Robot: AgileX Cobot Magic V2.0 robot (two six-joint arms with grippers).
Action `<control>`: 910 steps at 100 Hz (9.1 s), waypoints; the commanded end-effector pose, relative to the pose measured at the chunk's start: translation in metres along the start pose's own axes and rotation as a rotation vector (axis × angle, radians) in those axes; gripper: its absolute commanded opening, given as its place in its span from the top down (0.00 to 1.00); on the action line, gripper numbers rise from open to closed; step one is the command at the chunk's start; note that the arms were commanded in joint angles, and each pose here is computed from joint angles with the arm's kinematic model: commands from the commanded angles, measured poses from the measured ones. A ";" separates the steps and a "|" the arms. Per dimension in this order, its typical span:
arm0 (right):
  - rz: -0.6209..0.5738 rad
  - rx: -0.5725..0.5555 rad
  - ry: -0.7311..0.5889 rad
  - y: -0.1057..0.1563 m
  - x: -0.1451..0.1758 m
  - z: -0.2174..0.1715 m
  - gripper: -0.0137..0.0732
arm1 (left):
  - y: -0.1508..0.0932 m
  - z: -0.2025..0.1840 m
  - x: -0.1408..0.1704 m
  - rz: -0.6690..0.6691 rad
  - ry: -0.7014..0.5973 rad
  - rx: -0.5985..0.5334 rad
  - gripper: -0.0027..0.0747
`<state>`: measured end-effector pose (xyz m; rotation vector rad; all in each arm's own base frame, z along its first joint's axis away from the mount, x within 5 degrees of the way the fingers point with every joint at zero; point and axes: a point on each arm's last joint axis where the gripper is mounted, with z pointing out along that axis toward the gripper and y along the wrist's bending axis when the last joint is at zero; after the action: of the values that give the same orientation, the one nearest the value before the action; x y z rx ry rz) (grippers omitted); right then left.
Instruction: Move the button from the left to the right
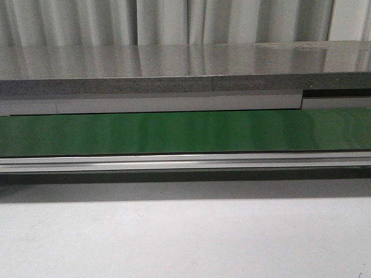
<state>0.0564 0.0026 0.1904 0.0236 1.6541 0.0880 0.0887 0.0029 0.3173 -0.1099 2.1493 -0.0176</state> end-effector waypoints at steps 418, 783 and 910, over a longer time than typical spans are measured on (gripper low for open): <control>-0.008 -0.009 -0.118 0.001 -0.014 -0.003 0.92 | 0.116 0.302 -0.040 -0.074 0.788 -0.306 0.33; -0.008 -0.009 -0.118 0.001 -0.014 -0.003 0.92 | -0.009 0.034 -0.001 0.094 -0.415 0.089 0.25; -0.008 -0.010 -0.126 0.001 -0.014 -0.003 0.92 | -0.006 0.014 0.016 0.090 -0.508 0.093 0.99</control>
<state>0.0564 0.0026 0.1904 0.0236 1.6541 0.0880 0.0912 -0.0034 0.2819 0.0441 1.7383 -0.0173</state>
